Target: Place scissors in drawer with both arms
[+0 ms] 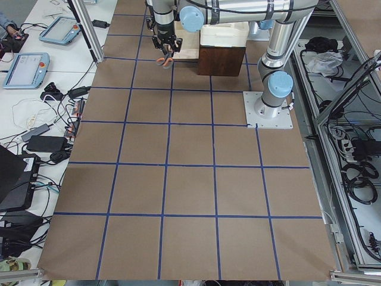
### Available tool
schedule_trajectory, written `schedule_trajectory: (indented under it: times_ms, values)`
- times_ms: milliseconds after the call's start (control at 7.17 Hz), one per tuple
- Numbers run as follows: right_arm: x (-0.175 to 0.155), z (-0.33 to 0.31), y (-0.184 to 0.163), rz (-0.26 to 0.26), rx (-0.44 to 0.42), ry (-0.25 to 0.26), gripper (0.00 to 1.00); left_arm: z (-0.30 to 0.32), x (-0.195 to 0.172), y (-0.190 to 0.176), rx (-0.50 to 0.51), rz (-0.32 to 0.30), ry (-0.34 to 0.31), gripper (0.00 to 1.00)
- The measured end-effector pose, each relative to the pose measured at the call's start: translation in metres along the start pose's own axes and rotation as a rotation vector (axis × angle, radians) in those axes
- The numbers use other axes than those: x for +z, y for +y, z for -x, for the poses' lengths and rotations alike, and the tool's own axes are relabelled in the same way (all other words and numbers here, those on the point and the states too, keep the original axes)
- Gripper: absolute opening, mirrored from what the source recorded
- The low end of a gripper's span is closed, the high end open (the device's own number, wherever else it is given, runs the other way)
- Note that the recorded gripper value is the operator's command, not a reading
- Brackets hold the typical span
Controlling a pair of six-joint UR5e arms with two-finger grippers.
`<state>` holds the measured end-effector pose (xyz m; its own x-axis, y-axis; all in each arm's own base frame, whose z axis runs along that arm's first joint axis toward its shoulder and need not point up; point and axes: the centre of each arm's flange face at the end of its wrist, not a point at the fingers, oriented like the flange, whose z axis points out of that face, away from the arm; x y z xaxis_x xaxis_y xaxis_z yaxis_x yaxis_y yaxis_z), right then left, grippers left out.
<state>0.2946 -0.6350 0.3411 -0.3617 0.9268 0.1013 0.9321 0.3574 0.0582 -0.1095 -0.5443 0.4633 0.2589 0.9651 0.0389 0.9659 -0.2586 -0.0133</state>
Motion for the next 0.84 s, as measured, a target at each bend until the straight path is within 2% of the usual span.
schedule_trajectory:
  times_ms: [279, 558, 837]
  values:
    - [-0.048, -0.024, -0.017, -0.044, -0.101, -0.044, 1.00, -0.003, -0.004, -0.053, 0.012, 0.002, -0.002, 0.00]
    - [-0.092, -0.051, -0.063, -0.083, -0.202, -0.078, 1.00, -0.005, 0.003, -0.112, 0.008, -0.005, 0.015, 0.00]
    - [-0.126, -0.083, -0.110, -0.119, -0.372, -0.085, 1.00, -0.003, 0.018, -0.154, -0.053, -0.008, 0.038, 0.00]
